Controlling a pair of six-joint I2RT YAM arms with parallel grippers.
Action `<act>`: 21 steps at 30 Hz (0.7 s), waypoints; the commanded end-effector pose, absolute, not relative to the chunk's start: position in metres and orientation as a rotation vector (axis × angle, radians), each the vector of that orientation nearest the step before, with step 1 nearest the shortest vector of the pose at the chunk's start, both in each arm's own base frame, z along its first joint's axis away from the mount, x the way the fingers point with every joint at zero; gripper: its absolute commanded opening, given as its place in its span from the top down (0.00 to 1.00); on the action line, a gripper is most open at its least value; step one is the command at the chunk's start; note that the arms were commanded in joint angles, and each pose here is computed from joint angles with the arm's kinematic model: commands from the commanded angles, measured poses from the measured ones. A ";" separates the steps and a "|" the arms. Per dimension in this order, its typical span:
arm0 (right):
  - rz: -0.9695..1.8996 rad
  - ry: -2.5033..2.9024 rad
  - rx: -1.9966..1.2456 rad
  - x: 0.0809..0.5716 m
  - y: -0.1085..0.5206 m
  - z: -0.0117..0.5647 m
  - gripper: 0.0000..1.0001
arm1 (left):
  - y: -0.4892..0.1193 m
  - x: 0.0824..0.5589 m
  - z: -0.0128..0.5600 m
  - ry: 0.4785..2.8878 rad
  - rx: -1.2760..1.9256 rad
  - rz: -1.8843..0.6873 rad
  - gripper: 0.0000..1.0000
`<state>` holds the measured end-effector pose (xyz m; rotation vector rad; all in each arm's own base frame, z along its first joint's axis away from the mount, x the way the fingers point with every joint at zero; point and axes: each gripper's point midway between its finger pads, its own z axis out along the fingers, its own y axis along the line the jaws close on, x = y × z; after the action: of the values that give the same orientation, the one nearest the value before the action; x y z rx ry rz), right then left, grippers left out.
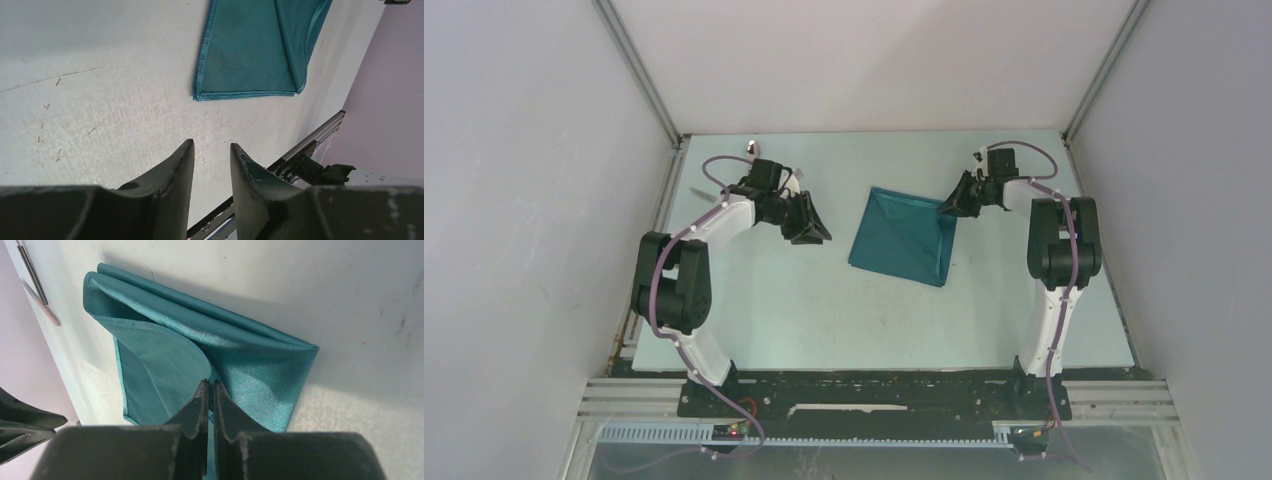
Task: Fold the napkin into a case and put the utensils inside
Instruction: Fold the top corner of the square-folded napkin at the center of the board.
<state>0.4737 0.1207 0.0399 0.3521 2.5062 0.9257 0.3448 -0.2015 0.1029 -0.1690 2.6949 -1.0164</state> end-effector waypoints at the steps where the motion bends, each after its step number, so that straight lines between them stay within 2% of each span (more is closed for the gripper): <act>1: 0.872 2.433 0.301 0.489 0.111 0.063 0.93 | -0.207 0.344 0.105 2.684 -0.158 -1.053 0.61; 21: 0.827 2.447 0.265 0.499 0.106 0.064 0.91 | -0.207 0.344 0.105 2.686 -0.158 -1.055 0.61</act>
<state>0.4893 0.1113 0.0529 0.3018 2.4760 0.8533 0.3448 -0.2016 0.1030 -0.1686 2.6949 -1.0174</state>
